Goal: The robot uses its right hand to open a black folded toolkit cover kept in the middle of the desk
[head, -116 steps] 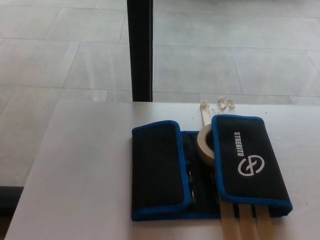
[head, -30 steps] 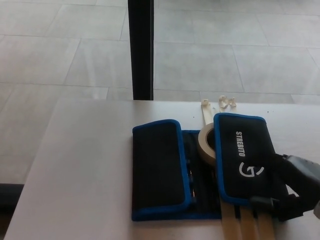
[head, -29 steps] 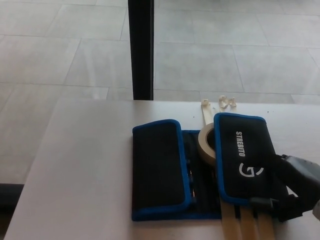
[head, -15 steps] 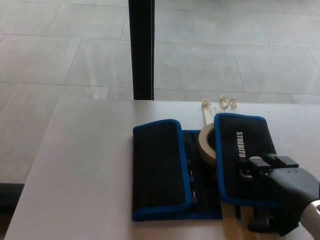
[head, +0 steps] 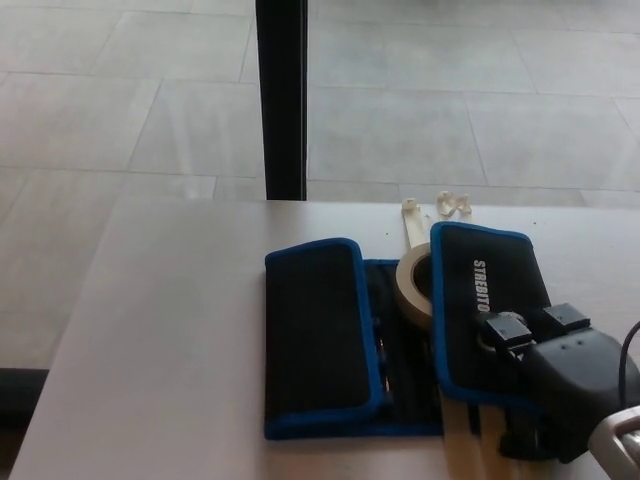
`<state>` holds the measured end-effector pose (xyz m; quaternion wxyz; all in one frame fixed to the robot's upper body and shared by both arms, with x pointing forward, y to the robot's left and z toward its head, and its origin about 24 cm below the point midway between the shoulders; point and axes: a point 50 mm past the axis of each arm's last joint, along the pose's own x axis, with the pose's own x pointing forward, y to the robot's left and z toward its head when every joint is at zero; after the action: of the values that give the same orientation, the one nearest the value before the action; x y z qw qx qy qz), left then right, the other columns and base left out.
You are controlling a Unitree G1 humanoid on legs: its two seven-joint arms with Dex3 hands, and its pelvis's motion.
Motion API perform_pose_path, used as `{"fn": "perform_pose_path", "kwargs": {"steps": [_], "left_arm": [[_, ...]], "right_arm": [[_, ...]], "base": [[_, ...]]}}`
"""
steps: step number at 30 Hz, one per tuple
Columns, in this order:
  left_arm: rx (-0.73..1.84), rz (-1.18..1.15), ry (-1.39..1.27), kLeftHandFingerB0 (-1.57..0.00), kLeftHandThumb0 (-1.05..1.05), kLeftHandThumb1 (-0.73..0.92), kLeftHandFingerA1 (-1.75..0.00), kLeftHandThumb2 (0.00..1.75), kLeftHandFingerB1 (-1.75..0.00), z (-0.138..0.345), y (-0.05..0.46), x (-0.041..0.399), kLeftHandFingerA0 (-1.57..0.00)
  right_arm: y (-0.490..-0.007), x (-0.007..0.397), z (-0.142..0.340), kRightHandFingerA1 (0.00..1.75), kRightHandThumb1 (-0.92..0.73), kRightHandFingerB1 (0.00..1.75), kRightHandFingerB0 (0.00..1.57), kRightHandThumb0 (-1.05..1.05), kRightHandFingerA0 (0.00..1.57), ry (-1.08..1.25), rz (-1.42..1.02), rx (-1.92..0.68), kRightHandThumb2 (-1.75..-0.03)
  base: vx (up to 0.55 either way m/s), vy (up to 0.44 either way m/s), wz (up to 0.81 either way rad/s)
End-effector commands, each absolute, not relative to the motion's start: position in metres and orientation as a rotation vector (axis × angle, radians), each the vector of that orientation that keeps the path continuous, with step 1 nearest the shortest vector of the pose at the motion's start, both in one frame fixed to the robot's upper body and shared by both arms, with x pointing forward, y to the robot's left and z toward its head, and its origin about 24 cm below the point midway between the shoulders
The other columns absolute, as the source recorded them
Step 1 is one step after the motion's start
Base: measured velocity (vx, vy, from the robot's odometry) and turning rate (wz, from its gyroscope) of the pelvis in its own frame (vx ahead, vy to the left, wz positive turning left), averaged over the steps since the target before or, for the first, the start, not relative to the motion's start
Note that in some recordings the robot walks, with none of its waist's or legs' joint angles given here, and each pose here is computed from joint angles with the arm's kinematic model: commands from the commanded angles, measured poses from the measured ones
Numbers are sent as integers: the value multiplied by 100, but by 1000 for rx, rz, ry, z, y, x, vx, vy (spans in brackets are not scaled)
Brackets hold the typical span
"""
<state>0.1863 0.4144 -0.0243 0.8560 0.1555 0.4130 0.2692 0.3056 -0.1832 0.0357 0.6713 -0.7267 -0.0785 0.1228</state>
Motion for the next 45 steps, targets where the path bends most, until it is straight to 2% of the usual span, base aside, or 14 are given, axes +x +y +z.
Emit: {"fn": "perform_pose_path", "kwargs": {"steps": [1, 4, 5, 18, 19, 21, 23, 25, 27, 28, 29, 30, 32, 45], "left_arm": [[297, 647, 942, -9, -105, 29, -125, 146, -96, -24, 423, 175, -60], [298, 642, 936, -15, -105, 27, -128, 146, -99, -24, 423, 175, -68], [300, 639, 936, -8, -72, 14, -121, 122, -82, -24, 423, 175, -82], [310, 647, 943, -5, -89, 16, -128, 132, -88, -23, 423, 175, -81], [307, 646, 945, 0, -77, 19, -119, 128, -79, -22, 424, 176, -75], [300, 653, 941, 0, -72, 19, -117, 127, -79, -22, 424, 177, -74], [308, 656, 943, 0, -74, 21, -112, 128, -77, -21, 425, 177, -66], [295, 659, 941, 0, -71, 21, -113, 126, -77, -21, 425, 176, -69], [298, 652, 938, -1, -93, 21, -127, 137, -87, -24, 424, 174, -75], [281, 661, 934, -33, -96, 15, -136, 152, -127, -24, 424, 174, -66], [278, 649, 932, -18, -105, 31, -125, 147, -101, -24, 424, 173, -63], [290, 641, 935, 0, -94, 14, -121, 133, -88, -24, 424, 173, -63], [282, 650, 934, 0, -79, 20, -116, 130, -82, -24, 424, 173, -64], [280, 679, 945, -9, -79, 33, -102, 140, -85, -25, 427, 167, -39]], "right_arm": [[-208, 305, 30, 159, -63, 49, 52, -47, 93, -441, 7, -1813, -63], [-207, 306, 32, 161, -62, 51, 57, -45, 98, -491, -21, -1770, -65], [-207, 306, 32, 161, -67, 48, 56, -40, 98, -482, -13, -1752, -59], [-207, 308, 32, 170, -60, 54, 82, -33, 96, -506, -41, -1715, -62], [-207, 308, 33, 135, -45, 72, 78, -31, 126, -503, -72, -1683, -91], [-207, 308, 34, 137, -43, 73, 81, -31, 128, -521, -125, -1647, -90], [-206, 313, 40, 169, -63, 57, 89, -37, 95, -449, -240, -1507, -64], [-205, 314, 43, 167, -63, 58, 91, -37, 95, -391, -321, -1384, -65], [-208, 311, 46, 151, -64, 67, 88, -30, 102, -299, -444, -1157, -66], [-210, 306, 48, 121, -66, 62, 92, -28, 116, -261, -580, -978, -65], [-212, 304, 48, 113, -69, 62, 89, -27, 120, -240, -621, -905, -64], [-216, 303, 50, 105, -69, 61, 91, -26, 125, -231, -680, -823, -64], [-232, 305, 56, 102, -77, 65, 92, -37, 123, -192, -828, -664, -63], [-332, 286, 75, 92, -66, 62, 73, -20, 105, 46, -1199, -54, -78]], "base": [[0, 0, 0], [0, 0, 0], [0, 0, 0], [0, 0, 0], [0, 0, 0], [0, 0, 0], [0, 0, 0], [0, 0, 0], [0, 0, 0], [0, 0, 0], [0, 0, 0], [0, 0, 0], [0, 0, 0], [0, 0, 0]]}}
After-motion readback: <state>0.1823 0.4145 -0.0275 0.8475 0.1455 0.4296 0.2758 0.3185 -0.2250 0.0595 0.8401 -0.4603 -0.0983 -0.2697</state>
